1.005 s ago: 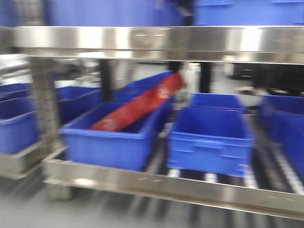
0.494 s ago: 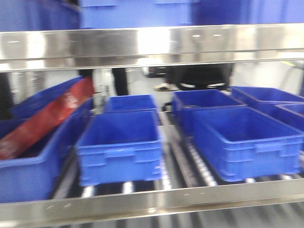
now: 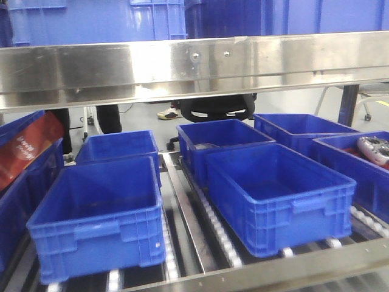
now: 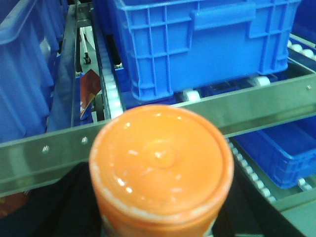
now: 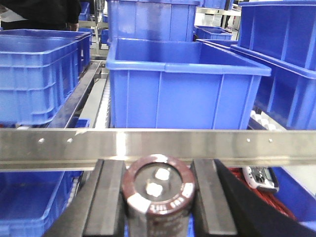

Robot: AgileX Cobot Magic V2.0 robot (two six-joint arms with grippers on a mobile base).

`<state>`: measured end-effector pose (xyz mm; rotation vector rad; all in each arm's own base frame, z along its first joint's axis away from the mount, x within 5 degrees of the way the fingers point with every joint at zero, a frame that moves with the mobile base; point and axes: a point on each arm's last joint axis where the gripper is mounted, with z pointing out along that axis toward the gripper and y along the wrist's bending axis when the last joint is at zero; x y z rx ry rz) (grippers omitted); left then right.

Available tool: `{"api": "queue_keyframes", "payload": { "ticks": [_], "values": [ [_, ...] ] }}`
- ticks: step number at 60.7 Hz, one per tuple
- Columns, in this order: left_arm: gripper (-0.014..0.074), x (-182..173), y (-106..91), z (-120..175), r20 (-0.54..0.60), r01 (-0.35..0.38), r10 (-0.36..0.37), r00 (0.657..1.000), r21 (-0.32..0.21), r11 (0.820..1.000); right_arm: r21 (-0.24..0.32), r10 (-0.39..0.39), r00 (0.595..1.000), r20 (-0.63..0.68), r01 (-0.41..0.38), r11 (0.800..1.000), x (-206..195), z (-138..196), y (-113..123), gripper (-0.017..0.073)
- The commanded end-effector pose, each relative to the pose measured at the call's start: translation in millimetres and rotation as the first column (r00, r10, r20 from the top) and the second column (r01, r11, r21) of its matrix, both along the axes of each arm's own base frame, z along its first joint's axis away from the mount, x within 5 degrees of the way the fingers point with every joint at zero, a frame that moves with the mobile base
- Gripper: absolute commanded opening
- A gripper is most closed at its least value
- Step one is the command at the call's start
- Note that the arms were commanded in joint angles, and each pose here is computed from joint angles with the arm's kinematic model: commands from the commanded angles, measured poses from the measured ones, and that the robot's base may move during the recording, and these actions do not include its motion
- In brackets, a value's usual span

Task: Place cylindrical capacitor in blue bin on shelf
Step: 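Drive up to the steel shelf and stop facing the blue bins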

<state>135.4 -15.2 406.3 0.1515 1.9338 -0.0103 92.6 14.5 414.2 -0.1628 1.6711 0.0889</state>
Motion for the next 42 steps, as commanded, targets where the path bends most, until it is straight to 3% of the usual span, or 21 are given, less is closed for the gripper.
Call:
{"api": "queue_keyframes", "payload": {
  "ticks": [1, 42],
  "values": [
    [-0.0111, -1.0, -0.2, 5.0, 0.032, 0.002, -0.001, 0.999, -0.010, 1.000, 0.000, -0.002, 1.000, 0.020, 0.002, 1.000, -1.2, 1.4, -0.4, -0.0133],
    [-0.0111, -1.0, -0.2, 5.0, 0.032, 0.002, -0.001, 0.999, -0.010, 1.000, 0.000, -0.002, 1.000, 0.020, 0.002, 1.000, -1.2, 1.4, -0.4, -0.0133]
  ]
}}
